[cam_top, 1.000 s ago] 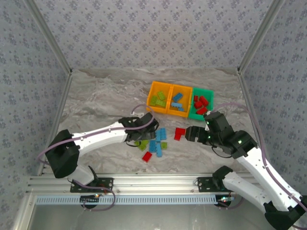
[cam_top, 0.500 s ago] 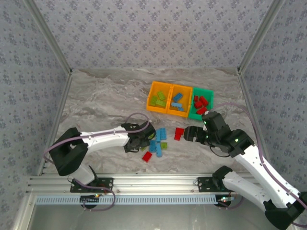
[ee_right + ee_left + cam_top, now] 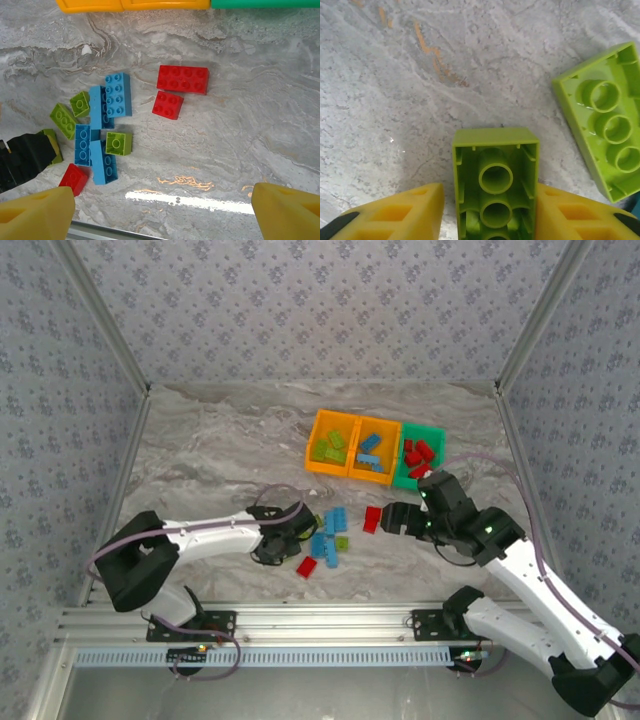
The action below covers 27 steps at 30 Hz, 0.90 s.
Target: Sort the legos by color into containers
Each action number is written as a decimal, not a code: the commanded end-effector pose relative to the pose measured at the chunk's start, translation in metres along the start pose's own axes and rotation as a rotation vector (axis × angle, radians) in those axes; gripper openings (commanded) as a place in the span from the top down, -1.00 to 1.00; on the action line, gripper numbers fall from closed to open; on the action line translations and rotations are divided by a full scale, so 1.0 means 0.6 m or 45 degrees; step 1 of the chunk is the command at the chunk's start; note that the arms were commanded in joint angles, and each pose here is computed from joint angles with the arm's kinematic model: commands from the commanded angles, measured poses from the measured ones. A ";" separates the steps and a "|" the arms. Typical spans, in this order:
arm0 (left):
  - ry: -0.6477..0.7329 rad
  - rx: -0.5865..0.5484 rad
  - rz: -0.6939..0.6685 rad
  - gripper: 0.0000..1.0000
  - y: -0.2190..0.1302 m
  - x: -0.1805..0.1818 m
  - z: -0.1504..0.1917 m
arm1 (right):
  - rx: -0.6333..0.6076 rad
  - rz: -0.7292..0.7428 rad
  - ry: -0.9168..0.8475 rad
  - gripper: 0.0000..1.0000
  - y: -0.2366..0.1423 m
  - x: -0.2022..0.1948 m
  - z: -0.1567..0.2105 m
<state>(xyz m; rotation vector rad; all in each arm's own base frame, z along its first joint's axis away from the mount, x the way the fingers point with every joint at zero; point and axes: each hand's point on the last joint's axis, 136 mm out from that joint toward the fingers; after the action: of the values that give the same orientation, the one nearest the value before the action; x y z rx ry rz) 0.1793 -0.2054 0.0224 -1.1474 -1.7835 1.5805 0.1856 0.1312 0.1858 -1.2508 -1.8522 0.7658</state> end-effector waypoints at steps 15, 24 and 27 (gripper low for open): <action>0.288 -0.112 0.335 0.51 -0.082 -0.081 -0.033 | 0.015 -0.619 -0.329 -0.96 0.009 0.216 0.004; 0.617 -0.436 0.542 0.46 -0.190 -0.301 -0.199 | -0.100 -0.292 -0.176 -1.00 -0.021 0.122 -0.012; 0.631 -0.433 0.524 0.45 -0.168 -0.362 -0.247 | -0.077 -0.244 -0.117 -1.00 -0.021 0.102 0.002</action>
<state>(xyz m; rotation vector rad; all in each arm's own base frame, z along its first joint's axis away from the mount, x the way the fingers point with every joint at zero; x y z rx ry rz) 0.3574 -0.3002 0.1986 -1.9801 -1.6180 1.2278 0.1648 0.2069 0.2192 -0.9560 -2.1560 0.6516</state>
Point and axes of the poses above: each hand's point on the last joint's axis, 136 mm out from that joint toward the fingers, its own y axis out along the fingers, its own x axis along the line the jaws close on, z = x × y, and after that the axes turned 14 degrees about -y, right-handed
